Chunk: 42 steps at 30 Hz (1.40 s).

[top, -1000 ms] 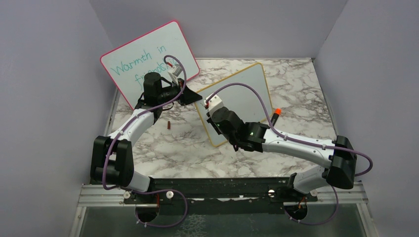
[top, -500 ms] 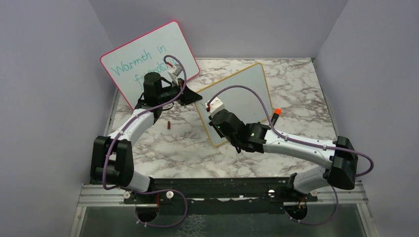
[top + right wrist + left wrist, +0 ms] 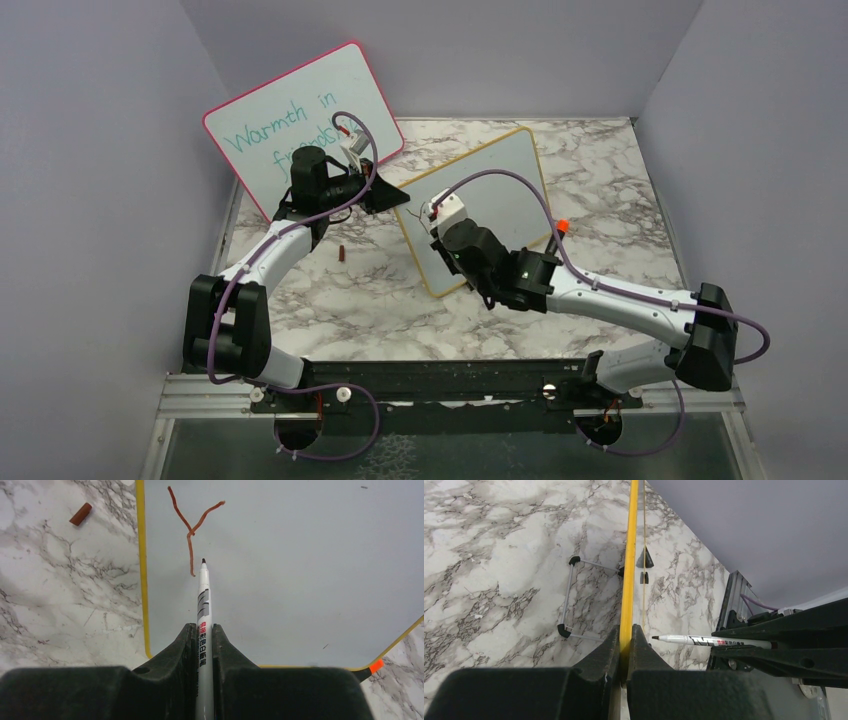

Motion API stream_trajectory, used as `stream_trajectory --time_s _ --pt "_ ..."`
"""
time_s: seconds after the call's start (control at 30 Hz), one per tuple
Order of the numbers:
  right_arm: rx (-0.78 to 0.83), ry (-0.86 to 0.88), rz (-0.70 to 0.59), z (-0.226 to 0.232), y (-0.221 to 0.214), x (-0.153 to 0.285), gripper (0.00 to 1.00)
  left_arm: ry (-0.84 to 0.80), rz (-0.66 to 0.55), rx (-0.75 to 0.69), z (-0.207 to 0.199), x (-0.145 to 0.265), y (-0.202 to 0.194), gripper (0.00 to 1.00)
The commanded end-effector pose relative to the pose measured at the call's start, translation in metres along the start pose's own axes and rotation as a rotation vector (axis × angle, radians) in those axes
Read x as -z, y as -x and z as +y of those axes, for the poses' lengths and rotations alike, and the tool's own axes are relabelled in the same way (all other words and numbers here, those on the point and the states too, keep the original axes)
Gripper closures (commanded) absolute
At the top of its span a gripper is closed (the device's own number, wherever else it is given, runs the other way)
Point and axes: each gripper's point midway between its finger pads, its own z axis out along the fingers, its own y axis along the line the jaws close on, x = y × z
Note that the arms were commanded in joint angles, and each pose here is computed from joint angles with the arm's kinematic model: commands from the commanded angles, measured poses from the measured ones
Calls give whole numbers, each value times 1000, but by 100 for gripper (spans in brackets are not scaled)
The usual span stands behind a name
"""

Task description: Write a sentence on the whiteboard

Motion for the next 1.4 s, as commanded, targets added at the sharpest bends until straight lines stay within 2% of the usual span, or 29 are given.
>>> stream_trajectory --time_s 0.0,0.73,1.37 --pt "-30 -54 -73 -11 17 -1 99 -14 103 65 5 -7 -37 100" --pt "-3 -67 -34 -7 2 -17 99 -16 105 65 5 -7 -37 100" --pt "23 -14 53 -1 -23 -11 99 -14 108 68 6 -7 -38 100"
